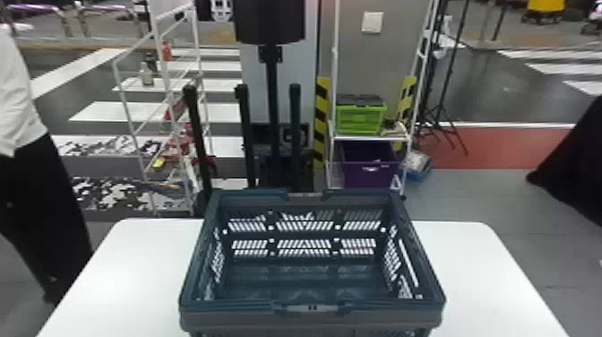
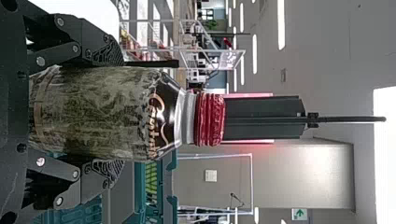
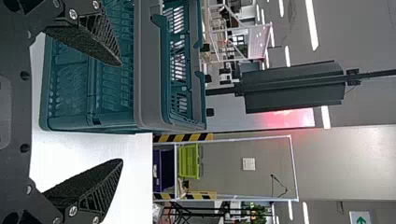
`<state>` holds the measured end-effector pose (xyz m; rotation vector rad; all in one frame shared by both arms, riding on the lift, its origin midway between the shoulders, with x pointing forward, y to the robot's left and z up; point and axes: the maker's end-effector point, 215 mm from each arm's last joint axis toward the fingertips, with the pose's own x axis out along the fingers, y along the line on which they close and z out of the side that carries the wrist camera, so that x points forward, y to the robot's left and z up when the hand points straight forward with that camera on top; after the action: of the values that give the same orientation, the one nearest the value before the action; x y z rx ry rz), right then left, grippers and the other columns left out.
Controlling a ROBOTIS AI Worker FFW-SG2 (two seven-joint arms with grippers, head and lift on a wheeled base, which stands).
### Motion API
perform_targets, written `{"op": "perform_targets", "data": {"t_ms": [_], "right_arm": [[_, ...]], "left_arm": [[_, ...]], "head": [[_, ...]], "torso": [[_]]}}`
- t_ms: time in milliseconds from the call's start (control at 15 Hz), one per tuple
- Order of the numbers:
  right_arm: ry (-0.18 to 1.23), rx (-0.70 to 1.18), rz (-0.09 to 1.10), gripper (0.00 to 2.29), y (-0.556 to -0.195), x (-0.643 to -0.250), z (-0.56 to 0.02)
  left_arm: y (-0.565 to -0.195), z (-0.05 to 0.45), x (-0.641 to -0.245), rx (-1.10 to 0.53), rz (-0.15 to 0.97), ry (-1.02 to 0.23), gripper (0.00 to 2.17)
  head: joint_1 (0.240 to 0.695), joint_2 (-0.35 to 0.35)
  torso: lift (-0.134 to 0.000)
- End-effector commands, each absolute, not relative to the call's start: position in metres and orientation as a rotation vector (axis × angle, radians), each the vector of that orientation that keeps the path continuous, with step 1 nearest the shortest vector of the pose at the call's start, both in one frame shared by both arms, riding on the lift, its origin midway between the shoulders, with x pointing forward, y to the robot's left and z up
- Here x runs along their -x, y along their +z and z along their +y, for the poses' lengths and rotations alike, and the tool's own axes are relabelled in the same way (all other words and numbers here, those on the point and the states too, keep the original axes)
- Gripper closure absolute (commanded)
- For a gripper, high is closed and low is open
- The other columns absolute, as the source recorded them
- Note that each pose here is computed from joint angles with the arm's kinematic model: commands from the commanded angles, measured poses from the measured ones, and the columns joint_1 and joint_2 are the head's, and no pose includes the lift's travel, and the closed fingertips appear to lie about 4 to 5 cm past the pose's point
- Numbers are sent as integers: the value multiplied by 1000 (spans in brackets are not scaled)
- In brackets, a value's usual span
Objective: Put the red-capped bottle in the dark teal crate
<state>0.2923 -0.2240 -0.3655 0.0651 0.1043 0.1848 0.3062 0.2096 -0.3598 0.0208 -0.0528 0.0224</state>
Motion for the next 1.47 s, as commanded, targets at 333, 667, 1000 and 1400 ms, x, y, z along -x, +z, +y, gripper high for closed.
{"op": "perform_targets", "data": {"t_ms": [333, 667, 1000, 1400], "right_arm": [[186, -64, 106, 151, -366, -293, -224], [186, -64, 113, 151, -368, -293, -224], [187, -62, 117, 151, -369, -292, -224], [177, -69, 124, 151, -371, -291, -226]], "left_arm": [[-360, 210, -307, -18, -53, 24, 1912], [-351, 213, -309, -23, -70, 27, 1909], [-296, 245, -350, -90, -81, 51, 1909], [-242, 252, -448, -155, 88, -61, 1909]], "head": [[499, 0], [499, 0], [499, 0], [499, 0]], "torso": [[0], [0], [0], [0]]}}
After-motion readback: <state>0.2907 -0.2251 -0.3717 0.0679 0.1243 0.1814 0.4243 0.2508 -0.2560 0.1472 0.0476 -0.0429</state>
